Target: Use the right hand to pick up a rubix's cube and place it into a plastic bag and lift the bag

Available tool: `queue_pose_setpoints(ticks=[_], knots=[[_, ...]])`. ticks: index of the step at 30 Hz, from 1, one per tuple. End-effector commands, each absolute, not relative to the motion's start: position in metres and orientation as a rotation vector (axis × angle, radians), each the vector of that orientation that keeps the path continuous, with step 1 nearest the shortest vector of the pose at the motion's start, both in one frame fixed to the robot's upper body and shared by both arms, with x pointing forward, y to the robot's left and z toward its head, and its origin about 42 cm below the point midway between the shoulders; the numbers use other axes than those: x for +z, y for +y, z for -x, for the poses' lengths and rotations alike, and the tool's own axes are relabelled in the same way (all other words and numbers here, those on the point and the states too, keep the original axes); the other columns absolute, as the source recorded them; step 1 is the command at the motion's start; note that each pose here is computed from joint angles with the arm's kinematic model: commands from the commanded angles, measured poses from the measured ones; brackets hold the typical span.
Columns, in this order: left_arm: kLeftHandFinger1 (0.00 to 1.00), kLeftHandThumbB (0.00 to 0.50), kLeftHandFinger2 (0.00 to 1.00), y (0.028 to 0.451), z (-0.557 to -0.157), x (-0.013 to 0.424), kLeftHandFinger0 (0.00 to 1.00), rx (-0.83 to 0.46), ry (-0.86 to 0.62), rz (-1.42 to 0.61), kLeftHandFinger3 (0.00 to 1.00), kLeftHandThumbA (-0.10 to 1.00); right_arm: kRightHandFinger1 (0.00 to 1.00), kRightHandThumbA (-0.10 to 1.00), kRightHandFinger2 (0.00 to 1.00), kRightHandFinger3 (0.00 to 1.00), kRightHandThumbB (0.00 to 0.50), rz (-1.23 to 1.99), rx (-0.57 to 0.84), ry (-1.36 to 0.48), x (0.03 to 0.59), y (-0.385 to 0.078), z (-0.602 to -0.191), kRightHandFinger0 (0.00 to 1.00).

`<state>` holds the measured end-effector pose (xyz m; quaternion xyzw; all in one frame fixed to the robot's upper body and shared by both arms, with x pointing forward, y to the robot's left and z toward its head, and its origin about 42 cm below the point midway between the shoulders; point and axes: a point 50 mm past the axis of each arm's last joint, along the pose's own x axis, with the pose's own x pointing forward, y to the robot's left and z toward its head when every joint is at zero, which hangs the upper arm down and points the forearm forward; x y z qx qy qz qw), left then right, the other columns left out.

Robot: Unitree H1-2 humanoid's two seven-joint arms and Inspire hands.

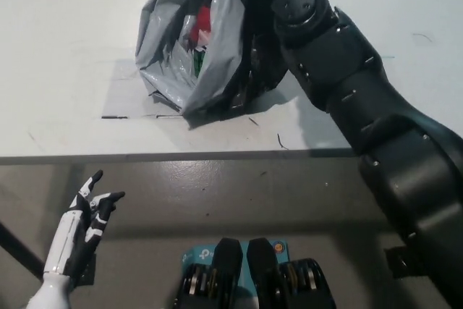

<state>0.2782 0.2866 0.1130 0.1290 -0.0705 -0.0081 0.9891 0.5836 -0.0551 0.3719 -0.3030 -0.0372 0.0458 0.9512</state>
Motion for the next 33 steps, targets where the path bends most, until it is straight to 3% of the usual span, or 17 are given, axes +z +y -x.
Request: queue_pose_setpoints(ticks=[1, 5, 7, 9, 12, 13, 15, 18, 19, 20, 21, 23, 26, 27, 31, 33], knots=[[0.8, 0.062, 0.72, 0.282, -0.27, 0.117, 0.84, -0.036, -0.18, -0.263, 0.98, 0.87, 1.0, 0.68, 1.0, 1.0, 0.5, 0.932, 0.098, -0.19, 0.438, -0.048, -0.585, 1.0], [0.8, 0.061, 0.71, 0.284, -0.267, 0.117, 0.84, -0.035, -0.176, -0.279, 0.98, 0.87, 1.0, 0.59, 1.0, 1.0, 0.5, 0.879, 0.121, -0.204, 0.447, -0.047, -0.583, 1.0], [0.79, 0.055, 0.72, 0.284, -0.266, 0.117, 0.81, -0.036, -0.175, -0.274, 0.97, 0.85, 1.0, 0.58, 1.0, 1.0, 0.451, 0.769, 0.116, -0.228, 0.454, -0.049, -0.582, 1.0], [0.78, 0.046, 0.71, 0.285, -0.267, 0.119, 0.8, -0.041, -0.183, -0.276, 0.96, 0.84, 1.0, 0.63, 1.0, 1.0, 0.434, 0.733, 0.098, -0.254, 0.459, -0.052, -0.581, 1.0], [0.77, 0.059, 0.71, 0.283, -0.263, 0.116, 0.79, -0.042, -0.177, -0.28, 0.95, 0.84, 1.0, 0.75, 1.0, 1.0, 0.452, 0.681, 0.085, -0.286, 0.471, -0.059, -0.58, 1.0], [0.77, 0.041, 0.71, 0.283, -0.263, 0.116, 0.8, -0.047, -0.177, -0.283, 0.96, 0.85, 1.0, 0.81, 1.0, 1.0, 0.448, 0.678, 0.085, -0.306, 0.479, -0.062, -0.579, 1.0], [0.77, 0.039, 0.71, 0.284, -0.262, 0.114, 0.8, -0.052, -0.172, -0.278, 0.95, 0.84, 1.0, 0.84, 1.0, 1.0, 0.454, 0.685, 0.079, -0.319, 0.49, -0.064, -0.575, 1.0], [0.77, 0.046, 0.71, 0.282, -0.262, 0.112, 0.8, -0.055, -0.172, -0.273, 0.95, 0.84, 1.0, 0.76, 1.0, 1.0, 0.438, 0.663, 0.033, -0.379, 0.502, -0.067, -0.569, 1.0], [0.76, 0.032, 0.71, 0.28, -0.267, 0.113, 0.79, -0.064, -0.184, -0.275, 0.95, 0.83, 1.0, 0.72, 1.0, 1.0, 0.406, 0.668, -0.019, -0.434, 0.514, -0.072, -0.566, 1.0], [0.75, 0.031, 0.71, 0.279, -0.268, 0.113, 0.79, -0.067, -0.187, -0.275, 0.94, 0.83, 1.0, 0.7, 1.0, 1.0, 0.407, 0.671, -0.036, -0.453, 0.518, -0.074, -0.565, 1.0], [0.74, 0.021, 0.7, 0.278, -0.272, 0.114, 0.79, -0.069, -0.192, -0.285, 0.94, 0.82, 1.0, 0.61, 1.0, 1.0, 0.368, 0.649, -0.045, -0.497, 0.528, -0.079, -0.562, 1.0], [0.73, 0.021, 0.7, 0.278, -0.273, 0.115, 0.78, -0.068, -0.192, -0.291, 0.94, 0.81, 1.0, 0.61, 1.0, 1.0, 0.361, 0.651, -0.034, -0.518, 0.537, -0.084, -0.558, 1.0], [0.74, 0.027, 0.71, 0.28, -0.27, 0.112, 0.77, -0.069, -0.185, -0.292, 0.93, 0.8, 1.0, 0.81, 1.0, 1.0, 0.445, 0.747, 0.195, -0.417, 0.569, -0.097, -0.546, 1.0], [0.73, 0.031, 0.71, 0.281, -0.271, 0.113, 0.76, -0.067, -0.188, -0.291, 0.92, 0.79, 1.0, 0.81, 1.0, 1.0, 0.461, 0.772, 0.234, -0.4, 0.576, -0.099, -0.543, 1.0], [0.73, 0.027, 0.7, 0.281, -0.267, 0.112, 0.77, -0.065, -0.18, -0.284, 0.91, 0.78, 1.0, 0.87, 1.0, 1.0, 0.468, 0.765, 0.361, -0.363, 0.585, -0.108, -0.53, 1.0], [0.73, 0.044, 0.7, 0.284, -0.263, 0.112, 0.77, -0.059, -0.177, -0.288, 0.91, 0.79, 1.0, 0.99, 1.0, 1.0, 0.448, 0.748, 0.373, -0.405, 0.588, -0.112, -0.518, 1.0]])
